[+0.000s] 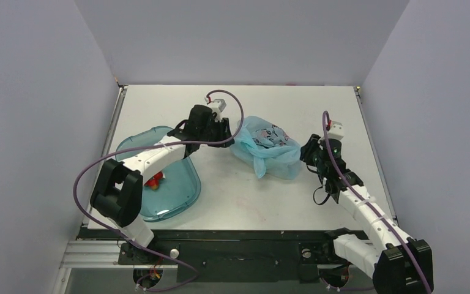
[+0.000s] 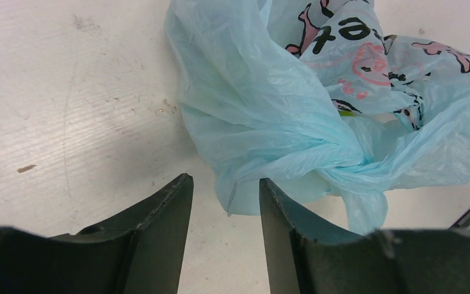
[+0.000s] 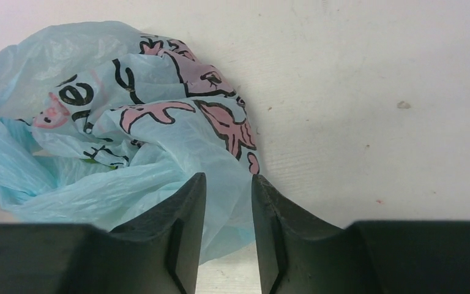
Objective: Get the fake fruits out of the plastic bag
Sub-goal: Untie the plastic bag at the center of the board.
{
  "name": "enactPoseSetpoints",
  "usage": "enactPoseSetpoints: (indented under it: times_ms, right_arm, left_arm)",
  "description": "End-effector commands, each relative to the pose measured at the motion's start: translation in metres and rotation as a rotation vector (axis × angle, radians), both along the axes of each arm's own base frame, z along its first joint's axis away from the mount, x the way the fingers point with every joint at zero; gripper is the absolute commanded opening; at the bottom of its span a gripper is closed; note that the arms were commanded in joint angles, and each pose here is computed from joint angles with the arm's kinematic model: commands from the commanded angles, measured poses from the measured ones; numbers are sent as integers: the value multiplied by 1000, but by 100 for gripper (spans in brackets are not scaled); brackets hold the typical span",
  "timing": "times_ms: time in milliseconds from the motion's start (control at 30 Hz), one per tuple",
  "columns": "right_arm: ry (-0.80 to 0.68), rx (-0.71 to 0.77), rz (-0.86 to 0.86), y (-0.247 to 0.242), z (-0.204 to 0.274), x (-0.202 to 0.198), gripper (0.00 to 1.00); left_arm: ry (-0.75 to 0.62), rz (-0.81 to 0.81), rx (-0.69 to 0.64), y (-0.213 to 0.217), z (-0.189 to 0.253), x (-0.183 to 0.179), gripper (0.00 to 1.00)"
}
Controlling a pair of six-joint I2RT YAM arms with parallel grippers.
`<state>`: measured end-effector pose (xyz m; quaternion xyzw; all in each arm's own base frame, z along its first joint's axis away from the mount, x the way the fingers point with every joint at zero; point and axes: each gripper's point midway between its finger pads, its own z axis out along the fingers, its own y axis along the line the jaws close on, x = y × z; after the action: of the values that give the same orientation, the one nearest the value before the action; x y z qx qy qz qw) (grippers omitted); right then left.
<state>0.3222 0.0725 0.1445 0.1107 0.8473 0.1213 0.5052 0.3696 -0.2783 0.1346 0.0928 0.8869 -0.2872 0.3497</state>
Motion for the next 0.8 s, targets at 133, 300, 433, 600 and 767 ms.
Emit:
enactPoseSetpoints:
  times_ms: [133, 300, 433, 600, 767]
  right_arm:
    - [-88, -76, -55, -10, 17, -11, 48]
    - [-78, -4, 78, 19, 16, -22, 59]
    - [-117, 99, 158, 42, 24, -29, 60]
    - [-142, 98, 184, 76, 40, -36, 63]
    - [-159, 145, 159, 84, 40, -37, 71]
  left_arm:
    - [-303, -6, 293, 16, 21, 0, 60]
    - [-435, 25, 319, 17, 52, -26, 90]
    - [-484, -16, 278, -11, 85, -47, 97]
    - [-413, 29, 105, -39, 92, -54, 97]
    - [-355, 69, 89, -56, 84, -40, 97]
